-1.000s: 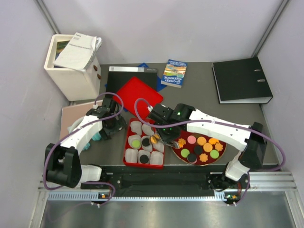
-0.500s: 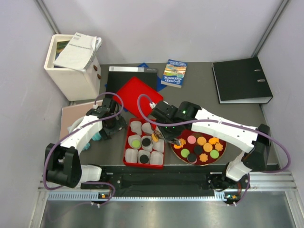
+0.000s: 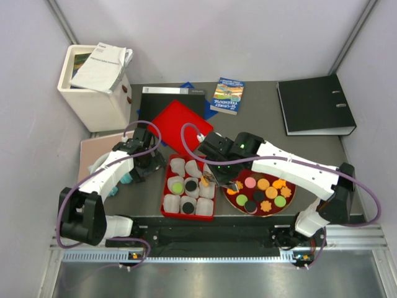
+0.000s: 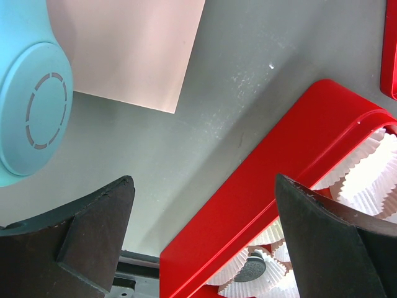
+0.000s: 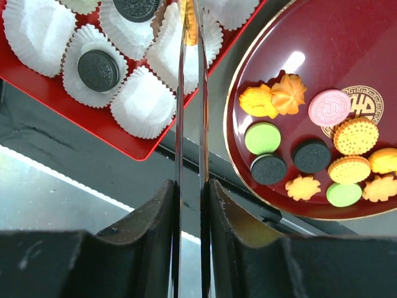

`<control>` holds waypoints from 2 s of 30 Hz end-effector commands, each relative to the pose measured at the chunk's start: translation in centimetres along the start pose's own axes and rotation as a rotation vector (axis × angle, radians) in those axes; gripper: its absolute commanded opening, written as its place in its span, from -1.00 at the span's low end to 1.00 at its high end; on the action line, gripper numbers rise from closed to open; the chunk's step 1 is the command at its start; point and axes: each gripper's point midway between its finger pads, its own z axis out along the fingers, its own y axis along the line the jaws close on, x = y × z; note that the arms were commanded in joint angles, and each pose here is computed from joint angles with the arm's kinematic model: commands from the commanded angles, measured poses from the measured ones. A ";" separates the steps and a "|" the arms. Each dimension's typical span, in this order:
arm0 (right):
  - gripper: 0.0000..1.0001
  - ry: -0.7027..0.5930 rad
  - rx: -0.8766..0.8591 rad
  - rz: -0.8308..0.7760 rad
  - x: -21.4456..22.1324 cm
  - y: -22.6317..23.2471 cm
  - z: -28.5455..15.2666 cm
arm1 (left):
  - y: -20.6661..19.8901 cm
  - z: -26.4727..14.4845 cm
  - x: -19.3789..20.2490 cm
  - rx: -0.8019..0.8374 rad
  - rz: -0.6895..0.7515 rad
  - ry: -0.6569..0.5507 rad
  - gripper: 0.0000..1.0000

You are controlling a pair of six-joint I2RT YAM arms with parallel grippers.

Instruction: Pack the cookies

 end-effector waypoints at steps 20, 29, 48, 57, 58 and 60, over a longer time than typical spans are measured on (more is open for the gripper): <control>-0.66 -0.050 -0.087 -0.022 0.4 1.1 -5.7 | -0.4 -0.1 -0.5 0.014 -0.003 -0.013 0.98; -0.66 -0.020 -0.126 -0.049 0.7 2.4 -4.5 | -0.4 -0.1 -0.5 0.013 -0.003 -0.012 0.98; -0.66 0.032 -0.089 -0.063 1.6 2.1 -1.8 | -0.2 0.1 -0.4 0.011 0.000 -0.016 0.98; -0.43 0.039 -0.057 -0.060 1.8 1.6 -1.3 | -0.2 0.1 -0.4 0.012 0.000 -0.013 0.98; -0.41 0.040 -0.054 -0.058 1.8 1.5 -1.3 | -0.3 0.1 -0.3 0.013 -0.001 -0.012 0.98; -0.35 0.039 -0.048 -0.057 1.8 1.5 -1.3 | -0.2 0.1 -0.3 0.013 0.000 -0.013 0.98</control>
